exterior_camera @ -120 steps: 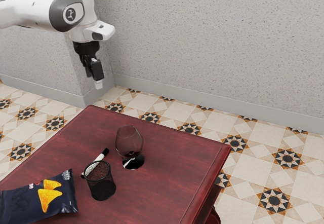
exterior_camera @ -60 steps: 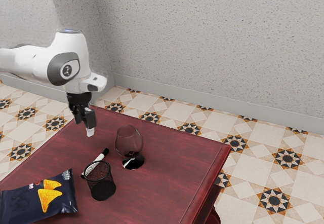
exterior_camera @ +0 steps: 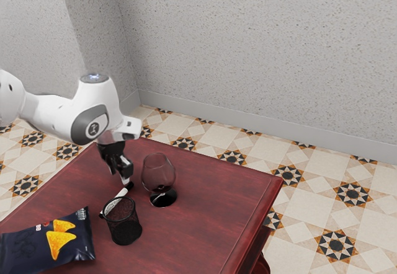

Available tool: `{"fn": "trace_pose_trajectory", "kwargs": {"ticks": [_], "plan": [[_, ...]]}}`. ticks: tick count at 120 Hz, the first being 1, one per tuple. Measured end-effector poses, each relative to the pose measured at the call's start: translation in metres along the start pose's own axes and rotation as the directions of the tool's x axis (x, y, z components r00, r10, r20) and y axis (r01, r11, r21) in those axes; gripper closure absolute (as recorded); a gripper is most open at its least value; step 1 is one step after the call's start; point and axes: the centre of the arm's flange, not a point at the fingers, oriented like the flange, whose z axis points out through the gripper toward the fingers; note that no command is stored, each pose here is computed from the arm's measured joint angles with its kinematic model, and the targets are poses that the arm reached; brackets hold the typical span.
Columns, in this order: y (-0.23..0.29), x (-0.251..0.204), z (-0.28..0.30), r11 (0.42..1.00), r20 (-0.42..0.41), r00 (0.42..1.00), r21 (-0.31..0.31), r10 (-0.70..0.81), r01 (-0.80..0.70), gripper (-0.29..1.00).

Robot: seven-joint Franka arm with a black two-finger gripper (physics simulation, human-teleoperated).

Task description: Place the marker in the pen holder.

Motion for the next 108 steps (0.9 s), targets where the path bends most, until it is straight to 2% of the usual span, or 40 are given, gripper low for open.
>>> {"fn": "trace_pose_trajectory", "kwargs": {"ticks": [19, 80, 108], "plan": [[0.001, 0.001, 0.023, 0.999, 0.02, 0.999, -0.012, -0.036, 0.036, 0.45], [0.004, 0.003, 0.061, 0.994, 0.041, 0.993, -0.027, -0.108, 0.109, 0.5], [0.003, 0.003, 0.06, 0.992, 0.035, 0.992, -0.021, -0.123, 0.124, 0.7]]}}
